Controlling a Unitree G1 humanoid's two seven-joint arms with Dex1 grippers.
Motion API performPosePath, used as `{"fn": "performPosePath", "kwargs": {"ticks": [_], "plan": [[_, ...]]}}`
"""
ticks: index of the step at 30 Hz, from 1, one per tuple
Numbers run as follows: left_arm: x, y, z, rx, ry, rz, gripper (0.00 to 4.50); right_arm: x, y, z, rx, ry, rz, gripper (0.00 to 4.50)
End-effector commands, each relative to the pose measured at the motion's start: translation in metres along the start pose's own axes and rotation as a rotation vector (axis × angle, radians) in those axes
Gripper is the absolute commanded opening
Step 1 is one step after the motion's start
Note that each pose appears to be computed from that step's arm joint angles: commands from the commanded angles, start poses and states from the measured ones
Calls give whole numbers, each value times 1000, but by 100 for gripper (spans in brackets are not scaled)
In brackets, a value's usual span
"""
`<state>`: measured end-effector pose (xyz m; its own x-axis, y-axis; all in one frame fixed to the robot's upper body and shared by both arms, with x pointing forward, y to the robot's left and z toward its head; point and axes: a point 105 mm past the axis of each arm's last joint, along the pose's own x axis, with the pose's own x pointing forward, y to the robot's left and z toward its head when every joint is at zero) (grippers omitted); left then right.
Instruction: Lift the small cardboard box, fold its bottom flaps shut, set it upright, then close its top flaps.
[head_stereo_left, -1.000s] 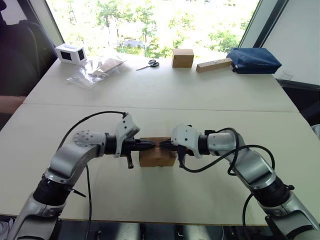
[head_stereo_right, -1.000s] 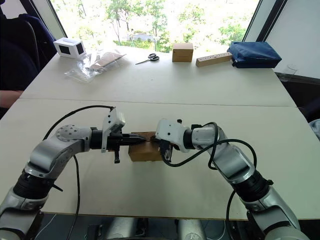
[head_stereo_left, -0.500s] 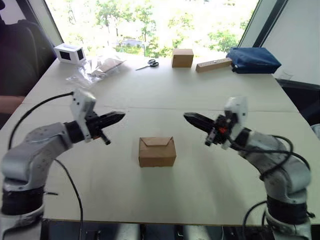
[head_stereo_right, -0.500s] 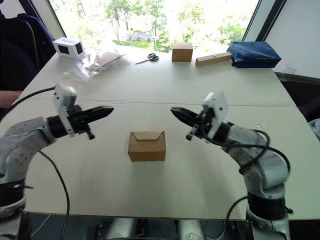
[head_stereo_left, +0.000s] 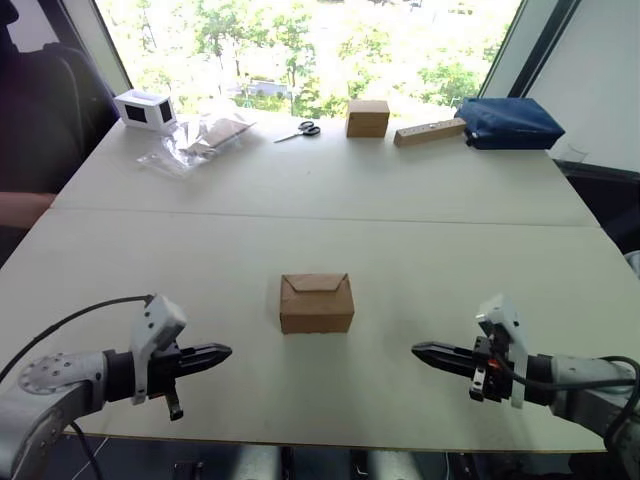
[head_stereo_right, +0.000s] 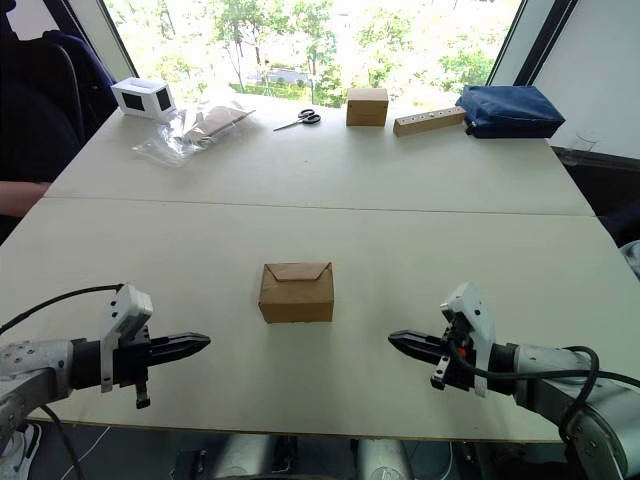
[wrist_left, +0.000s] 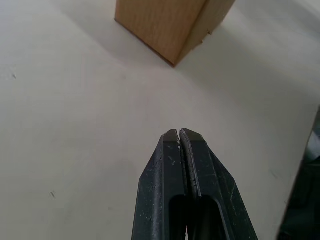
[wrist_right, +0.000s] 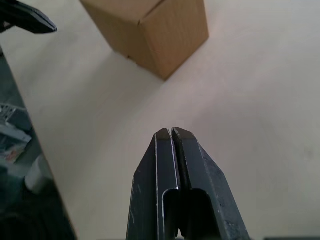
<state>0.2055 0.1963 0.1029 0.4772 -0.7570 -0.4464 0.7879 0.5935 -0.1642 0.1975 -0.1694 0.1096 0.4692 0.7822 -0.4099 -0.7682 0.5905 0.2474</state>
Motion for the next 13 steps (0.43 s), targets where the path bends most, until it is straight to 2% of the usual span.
{"fn": "performPosePath", "kwargs": {"ticks": [1,8,13], "plan": [[-2,0,7,19,-31,0,2,0,7,4,-59,-3,19,0],[3,7,13,50,-41,-16,2,5,6,1,-84,9,3,0],[4,10,8,68,-4,-30,2,10,1,6,-94,-1,-7,0]]}}
